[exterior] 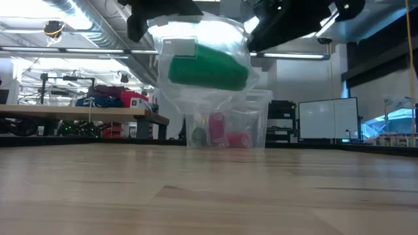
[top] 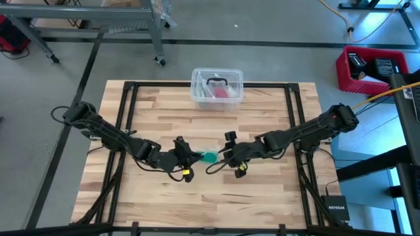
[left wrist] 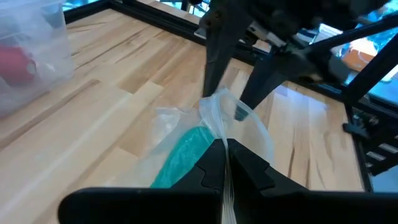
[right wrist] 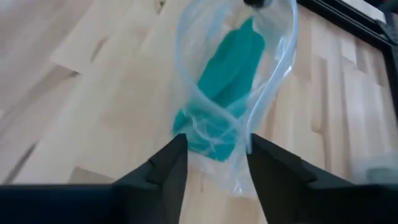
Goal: Roll bandage
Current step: Put the rolled bandage into the transparent zip bag, then close the transparent zip bag
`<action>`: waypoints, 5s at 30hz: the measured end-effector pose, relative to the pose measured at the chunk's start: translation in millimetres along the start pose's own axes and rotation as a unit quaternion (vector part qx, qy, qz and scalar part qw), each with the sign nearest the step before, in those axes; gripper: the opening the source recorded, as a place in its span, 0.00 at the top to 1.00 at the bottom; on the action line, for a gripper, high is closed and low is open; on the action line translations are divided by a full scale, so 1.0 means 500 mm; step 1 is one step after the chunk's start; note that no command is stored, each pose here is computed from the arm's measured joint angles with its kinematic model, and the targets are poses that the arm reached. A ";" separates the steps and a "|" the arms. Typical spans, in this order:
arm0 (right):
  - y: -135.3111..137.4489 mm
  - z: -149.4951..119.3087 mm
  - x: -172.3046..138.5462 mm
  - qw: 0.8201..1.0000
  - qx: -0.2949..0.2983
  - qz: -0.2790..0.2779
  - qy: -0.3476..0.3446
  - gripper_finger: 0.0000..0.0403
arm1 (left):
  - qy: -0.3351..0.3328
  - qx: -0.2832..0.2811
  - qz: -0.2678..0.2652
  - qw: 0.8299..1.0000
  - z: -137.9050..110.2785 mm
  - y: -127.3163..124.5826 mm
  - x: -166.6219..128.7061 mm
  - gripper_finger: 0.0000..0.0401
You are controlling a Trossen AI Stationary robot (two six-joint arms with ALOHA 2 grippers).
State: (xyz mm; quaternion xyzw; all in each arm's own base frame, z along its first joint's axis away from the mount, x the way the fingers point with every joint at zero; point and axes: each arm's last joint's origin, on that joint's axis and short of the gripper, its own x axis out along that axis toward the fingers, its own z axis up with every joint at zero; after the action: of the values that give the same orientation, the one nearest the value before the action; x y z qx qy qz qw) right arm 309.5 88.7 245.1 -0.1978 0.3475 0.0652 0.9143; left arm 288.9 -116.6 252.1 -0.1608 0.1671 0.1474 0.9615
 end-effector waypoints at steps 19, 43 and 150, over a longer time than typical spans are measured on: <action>-0.028 0.039 -0.067 0.999 0.000 -0.033 -0.021 0.98 | 0.019 0.042 0.006 0.999 -0.004 0.001 -0.015 0.99; -0.032 0.021 0.012 0.999 0.039 0.007 0.012 0.99 | 0.090 0.131 0.036 0.987 0.007 0.046 -0.087 0.62; -0.097 0.025 0.004 0.997 0.070 -0.010 0.028 1.00 | 0.165 0.134 0.086 0.973 -0.049 0.023 -0.048 0.74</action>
State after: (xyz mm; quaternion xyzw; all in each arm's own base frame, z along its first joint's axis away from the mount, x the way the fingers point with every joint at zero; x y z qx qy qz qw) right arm 331.0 49.4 267.5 -0.1382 0.3743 0.0264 0.9166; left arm 256.9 -120.4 236.1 -0.0375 0.3549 0.1776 0.9171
